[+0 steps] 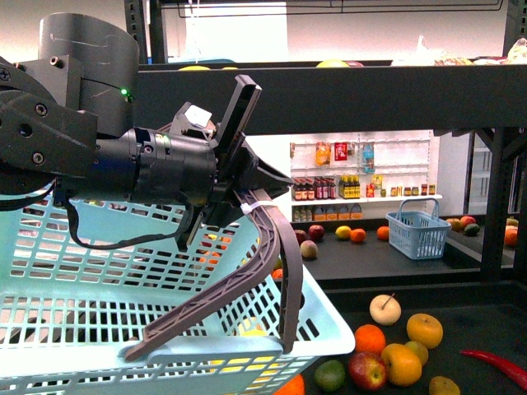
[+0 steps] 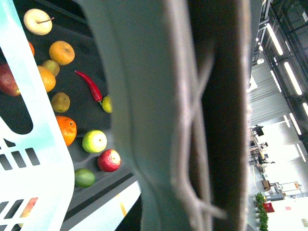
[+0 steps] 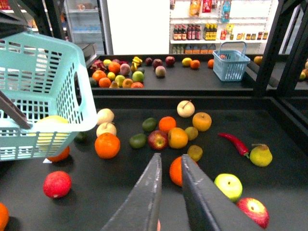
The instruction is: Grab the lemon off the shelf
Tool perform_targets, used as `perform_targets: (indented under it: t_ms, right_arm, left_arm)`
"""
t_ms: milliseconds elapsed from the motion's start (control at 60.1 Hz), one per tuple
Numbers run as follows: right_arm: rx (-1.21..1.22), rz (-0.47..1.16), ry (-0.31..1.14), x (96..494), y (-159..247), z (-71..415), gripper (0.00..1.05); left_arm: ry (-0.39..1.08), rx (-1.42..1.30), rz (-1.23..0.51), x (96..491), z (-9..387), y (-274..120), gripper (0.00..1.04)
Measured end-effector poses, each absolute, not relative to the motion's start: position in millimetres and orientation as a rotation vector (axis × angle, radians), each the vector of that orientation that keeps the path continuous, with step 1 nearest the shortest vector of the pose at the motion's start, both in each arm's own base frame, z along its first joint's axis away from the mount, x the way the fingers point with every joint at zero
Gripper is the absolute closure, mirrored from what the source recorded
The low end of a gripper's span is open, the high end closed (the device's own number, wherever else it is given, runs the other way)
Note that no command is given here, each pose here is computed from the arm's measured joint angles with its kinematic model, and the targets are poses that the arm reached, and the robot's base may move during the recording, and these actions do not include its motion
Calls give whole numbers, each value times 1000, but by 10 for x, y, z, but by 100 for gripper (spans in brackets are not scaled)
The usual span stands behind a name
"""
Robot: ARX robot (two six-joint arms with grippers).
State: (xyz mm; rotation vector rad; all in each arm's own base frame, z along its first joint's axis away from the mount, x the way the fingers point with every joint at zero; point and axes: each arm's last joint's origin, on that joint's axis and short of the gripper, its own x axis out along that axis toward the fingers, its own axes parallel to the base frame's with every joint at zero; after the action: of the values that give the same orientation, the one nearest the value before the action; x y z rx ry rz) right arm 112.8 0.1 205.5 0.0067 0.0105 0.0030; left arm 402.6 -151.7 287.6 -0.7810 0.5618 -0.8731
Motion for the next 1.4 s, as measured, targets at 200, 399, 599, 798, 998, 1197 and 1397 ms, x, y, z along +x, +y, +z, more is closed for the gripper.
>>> perform_targets:
  t_ms: [200,399,599,798,998,1197,1397]
  right_arm:
    - [3,1,8,1093,1,1924,102]
    - [2,0,19,993,1,1816,102]
    - [3,1,6,981,1,1792,102]
    - [2,1,7,980,1,1746,98]
    - [2,1,9,981,1,1736,65]
    - [2,1,9,981,1,1736,32]
    - [2,1,9,981,1,1736,6]
  left_arm:
    - [559,-777,-872,4027,2876,-1515,99]
    - [559,-777,-873,4027,2876,-1517,99]
    - [560,-778,-873,4027,2874,-1517,99]
    - [560,-778,-873,4029,2874,-1513,99]
    - [560,-778,-872,4029,2874,-1512,99]
    - [560,-778,-872,4029,2874,-1512,99]
    - [560,-779,-872,4029,2874,-1512,99]
